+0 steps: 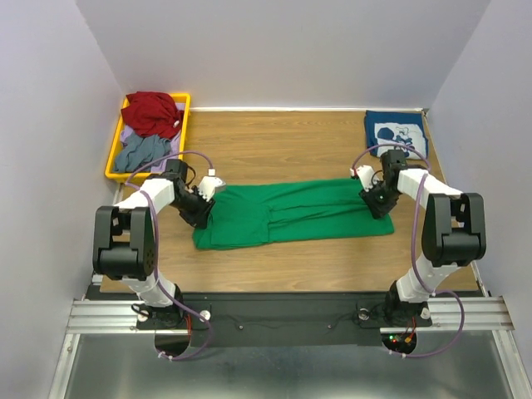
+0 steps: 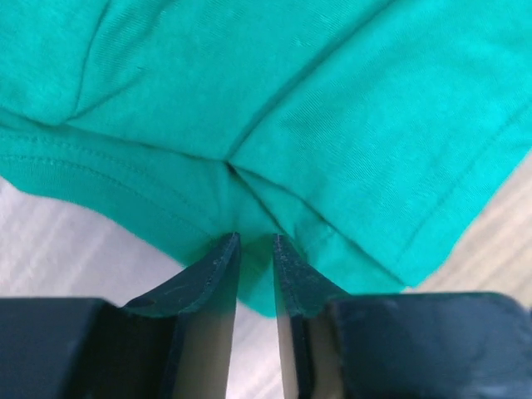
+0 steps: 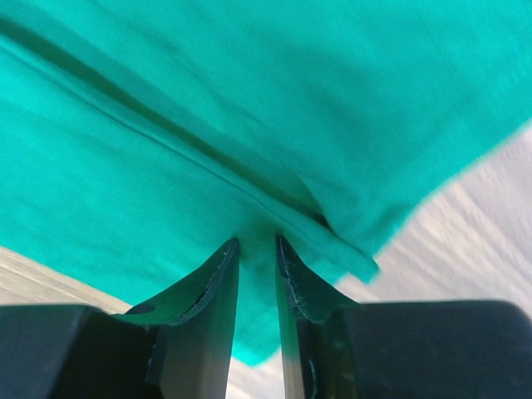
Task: Fold and stack the t-shirts
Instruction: Fold the tshirt
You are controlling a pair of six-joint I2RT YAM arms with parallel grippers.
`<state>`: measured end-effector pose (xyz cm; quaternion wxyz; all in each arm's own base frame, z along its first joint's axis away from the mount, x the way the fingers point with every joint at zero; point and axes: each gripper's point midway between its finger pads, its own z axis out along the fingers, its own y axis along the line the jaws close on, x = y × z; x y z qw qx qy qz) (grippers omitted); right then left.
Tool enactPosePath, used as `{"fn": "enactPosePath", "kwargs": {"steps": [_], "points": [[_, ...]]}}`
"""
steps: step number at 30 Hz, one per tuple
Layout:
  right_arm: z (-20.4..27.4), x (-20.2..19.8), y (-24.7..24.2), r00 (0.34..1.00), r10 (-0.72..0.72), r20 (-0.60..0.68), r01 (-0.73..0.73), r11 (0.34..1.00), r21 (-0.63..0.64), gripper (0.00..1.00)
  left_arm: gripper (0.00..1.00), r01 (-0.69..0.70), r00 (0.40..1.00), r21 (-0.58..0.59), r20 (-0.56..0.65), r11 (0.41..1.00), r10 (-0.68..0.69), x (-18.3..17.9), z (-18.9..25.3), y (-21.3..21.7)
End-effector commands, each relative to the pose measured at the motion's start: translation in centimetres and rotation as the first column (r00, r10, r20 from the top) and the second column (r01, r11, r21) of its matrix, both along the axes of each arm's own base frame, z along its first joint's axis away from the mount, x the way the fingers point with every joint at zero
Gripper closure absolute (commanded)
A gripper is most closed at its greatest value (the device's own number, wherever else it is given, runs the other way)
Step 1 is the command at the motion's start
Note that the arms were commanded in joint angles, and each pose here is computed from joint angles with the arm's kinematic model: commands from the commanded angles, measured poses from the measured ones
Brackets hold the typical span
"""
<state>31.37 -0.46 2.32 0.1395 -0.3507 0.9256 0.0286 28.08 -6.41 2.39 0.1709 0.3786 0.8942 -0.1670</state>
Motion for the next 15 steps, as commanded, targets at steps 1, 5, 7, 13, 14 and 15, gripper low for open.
{"fn": "enactPosePath", "kwargs": {"steps": [1,5,7,13,14,15], "points": [[2.5,0.6,-0.5,0.999,0.006,0.038,-0.005,1.0,-0.022,0.68,0.62,0.09,0.994,-0.023,0.057,0.996,-0.089,-1.1,3.6,-0.5],[6.8,2.8,1.8,0.993,0.017,0.113,-0.028,0.995,0.096,0.66,0.58,0.209,0.964,-0.029,0.176,0.978,-0.2,-1.2,6.8,-1.3],[8.9,3.2,4.4,0.993,0.024,0.117,-0.044,0.983,0.179,0.66,0.57,0.275,0.938,-0.007,0.222,0.961,-0.267,-1.8,7.3,-1.4],[11.5,0.8,15.4,0.997,0.08,0.008,-0.073,0.87,0.487,0.68,0.55,0.28,0.957,-0.128,0.113,0.951,-0.267,-4.8,6.1,-3.1],[11.5,0.4,16.7,0.997,0.081,-0.018,-0.06,0.85,0.523,0.68,0.55,0.258,0.965,-0.138,0.09,0.956,-0.248,-5.2,5.6,-3.1],[11.9,0.7,18.4,0.998,0.047,-0.035,-0.019,0.822,0.57,0.68,0.55,0.252,0.967,-0.143,0.077,0.957,-0.243,-5.3,5.3,-3.3]]}}
